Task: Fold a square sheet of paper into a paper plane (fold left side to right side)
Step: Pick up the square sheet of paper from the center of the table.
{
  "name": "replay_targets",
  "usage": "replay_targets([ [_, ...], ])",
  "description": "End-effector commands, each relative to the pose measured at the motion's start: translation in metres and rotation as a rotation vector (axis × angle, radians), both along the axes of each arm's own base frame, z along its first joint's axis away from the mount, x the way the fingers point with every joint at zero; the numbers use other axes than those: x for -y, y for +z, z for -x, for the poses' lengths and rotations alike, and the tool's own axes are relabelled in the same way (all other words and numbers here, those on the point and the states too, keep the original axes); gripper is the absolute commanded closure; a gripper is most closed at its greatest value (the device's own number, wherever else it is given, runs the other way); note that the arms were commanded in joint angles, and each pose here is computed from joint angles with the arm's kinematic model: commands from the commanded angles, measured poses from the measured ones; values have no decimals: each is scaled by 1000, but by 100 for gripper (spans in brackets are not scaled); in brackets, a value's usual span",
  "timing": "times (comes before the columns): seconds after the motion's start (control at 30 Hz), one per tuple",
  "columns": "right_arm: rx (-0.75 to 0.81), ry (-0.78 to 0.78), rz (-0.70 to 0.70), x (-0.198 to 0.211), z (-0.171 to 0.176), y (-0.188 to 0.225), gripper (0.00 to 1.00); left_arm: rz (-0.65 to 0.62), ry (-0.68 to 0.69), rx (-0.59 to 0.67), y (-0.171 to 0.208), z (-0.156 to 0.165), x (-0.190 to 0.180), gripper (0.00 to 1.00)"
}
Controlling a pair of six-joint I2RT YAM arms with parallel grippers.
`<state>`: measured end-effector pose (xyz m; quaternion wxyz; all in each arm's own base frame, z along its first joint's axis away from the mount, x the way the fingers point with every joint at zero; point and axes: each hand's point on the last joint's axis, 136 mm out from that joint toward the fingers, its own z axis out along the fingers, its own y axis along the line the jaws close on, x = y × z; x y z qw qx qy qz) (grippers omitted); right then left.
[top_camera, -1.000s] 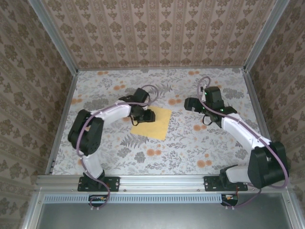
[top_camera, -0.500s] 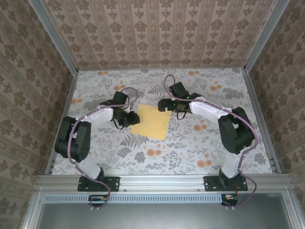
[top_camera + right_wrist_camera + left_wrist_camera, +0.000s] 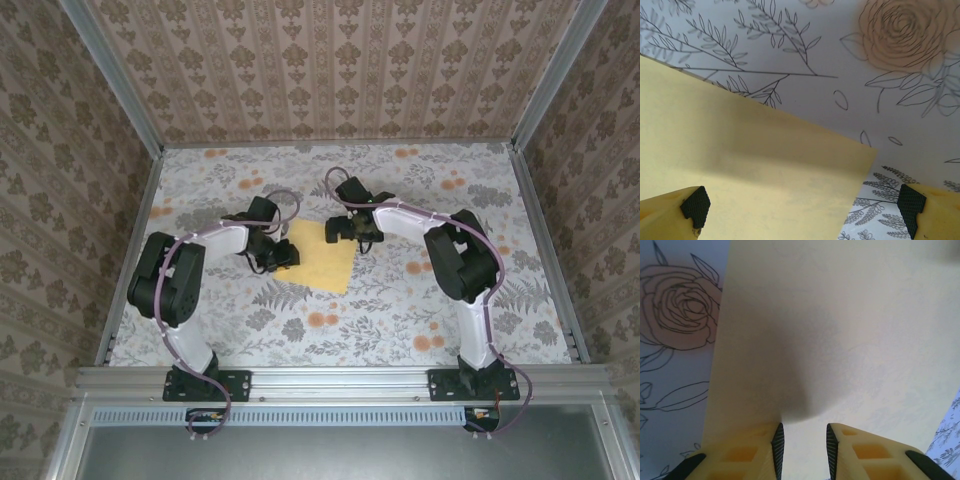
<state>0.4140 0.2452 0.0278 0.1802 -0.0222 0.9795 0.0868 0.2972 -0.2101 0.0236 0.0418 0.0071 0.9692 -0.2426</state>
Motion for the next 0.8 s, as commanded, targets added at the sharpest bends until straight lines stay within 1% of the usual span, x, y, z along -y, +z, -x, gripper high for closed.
replay_targets([
  [0.0,-42,12,27,-6,6,-10,0,-23,-25,-6,-2,1,0,70],
  [0.23,-81,64,-15,-29,19,-16,0,-24,-27,-8,-6,2,4,72],
  [0.37,-91,93,-49,-40,26,-11,4,-15,-21,-7,-8,2,6,72],
  [0.6,-114,113,-63,-44,36,-3,18,15,-18,11,-4,-1,10,73],
  [0.7,-102,129,-83,-47,36,5,28,41,-16,36,4,-6,12,73],
  [0.77,-94,144,-107,-51,36,12,39,70,-12,65,13,-11,13,73],
])
